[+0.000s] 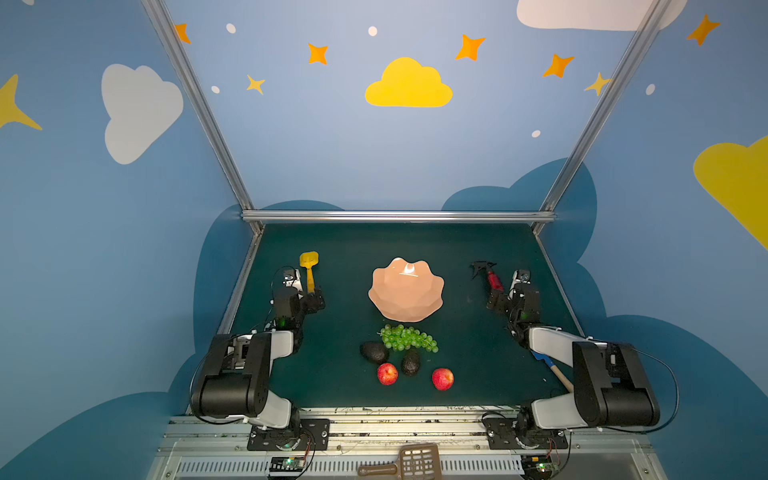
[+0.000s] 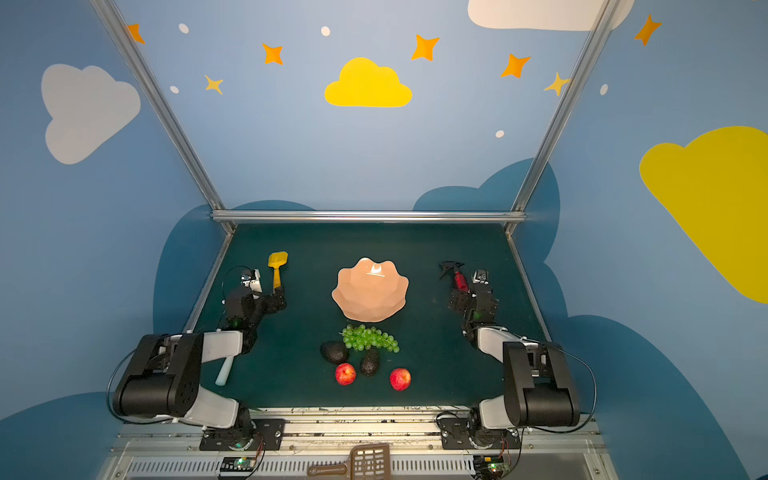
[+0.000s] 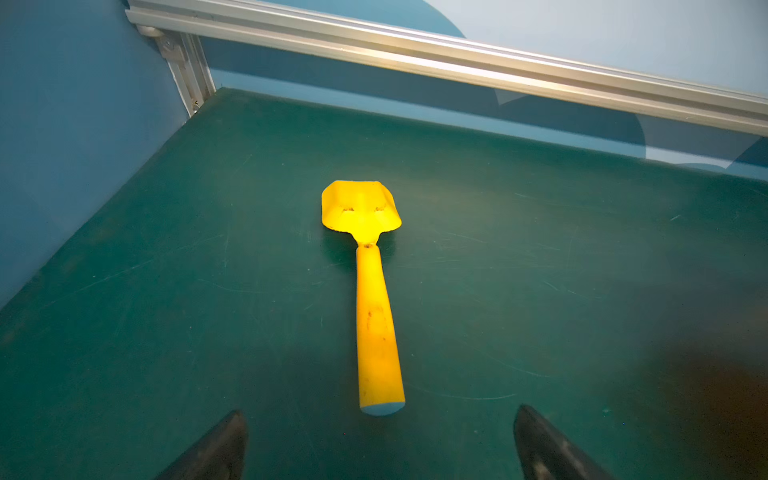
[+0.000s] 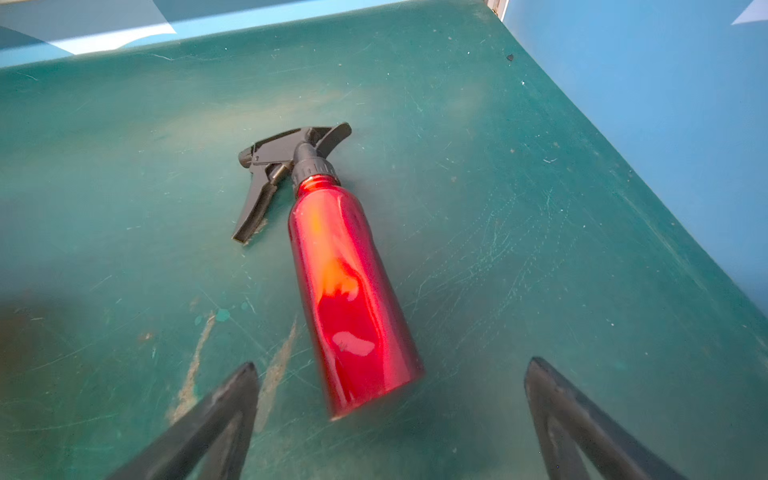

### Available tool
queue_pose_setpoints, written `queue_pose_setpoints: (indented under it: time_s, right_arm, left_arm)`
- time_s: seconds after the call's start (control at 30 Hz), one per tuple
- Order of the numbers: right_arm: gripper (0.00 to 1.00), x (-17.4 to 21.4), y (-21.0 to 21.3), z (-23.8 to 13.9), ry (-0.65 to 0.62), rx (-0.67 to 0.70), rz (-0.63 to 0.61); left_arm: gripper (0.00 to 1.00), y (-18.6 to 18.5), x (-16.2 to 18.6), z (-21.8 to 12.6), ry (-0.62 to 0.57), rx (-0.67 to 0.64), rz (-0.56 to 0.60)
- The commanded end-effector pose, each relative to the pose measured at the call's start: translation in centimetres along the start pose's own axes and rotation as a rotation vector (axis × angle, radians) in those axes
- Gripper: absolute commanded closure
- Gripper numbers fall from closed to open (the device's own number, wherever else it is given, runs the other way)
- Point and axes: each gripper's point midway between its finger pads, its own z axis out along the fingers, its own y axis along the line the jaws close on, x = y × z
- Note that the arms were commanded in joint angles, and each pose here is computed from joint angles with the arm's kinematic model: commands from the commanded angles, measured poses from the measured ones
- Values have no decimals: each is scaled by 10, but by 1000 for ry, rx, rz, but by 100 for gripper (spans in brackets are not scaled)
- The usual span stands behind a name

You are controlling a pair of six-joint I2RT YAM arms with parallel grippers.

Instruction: Place and organize the fake fruits in the fruit bowl

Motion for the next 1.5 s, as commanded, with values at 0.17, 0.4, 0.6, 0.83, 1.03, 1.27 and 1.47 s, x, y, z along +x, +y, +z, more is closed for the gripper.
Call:
queue_pose_setpoints:
  time_s: [0.17, 0.4, 0.6, 0.83, 1.03, 1.27, 1.47]
  right_arm:
    - [1, -10, -1, 1, -23, 12, 10]
    - [1, -10, -1, 1, -23, 12, 10]
    - [1, -10, 0, 1, -22, 10, 9]
    - [2, -10, -1, 1, -24, 11, 10]
    - [1, -12, -3, -5, -49, 11, 16]
    - [1, -69, 6, -44, -262, 62, -89]
    - [1, -133, 12, -119, -183, -146, 352]
  left_arm:
    - [1, 0, 4, 2, 20, 12, -12]
    - [1, 0, 4, 2, 21, 12, -11]
    - [1, -1, 3, 2, 20, 13, -12]
    - [1, -1, 4, 2, 20, 13, -12]
    - [1, 1, 3, 2, 22, 4, -15]
    - [1, 5, -54, -13, 58, -74, -105]
    - [1, 10, -104, -50, -105, -96, -423]
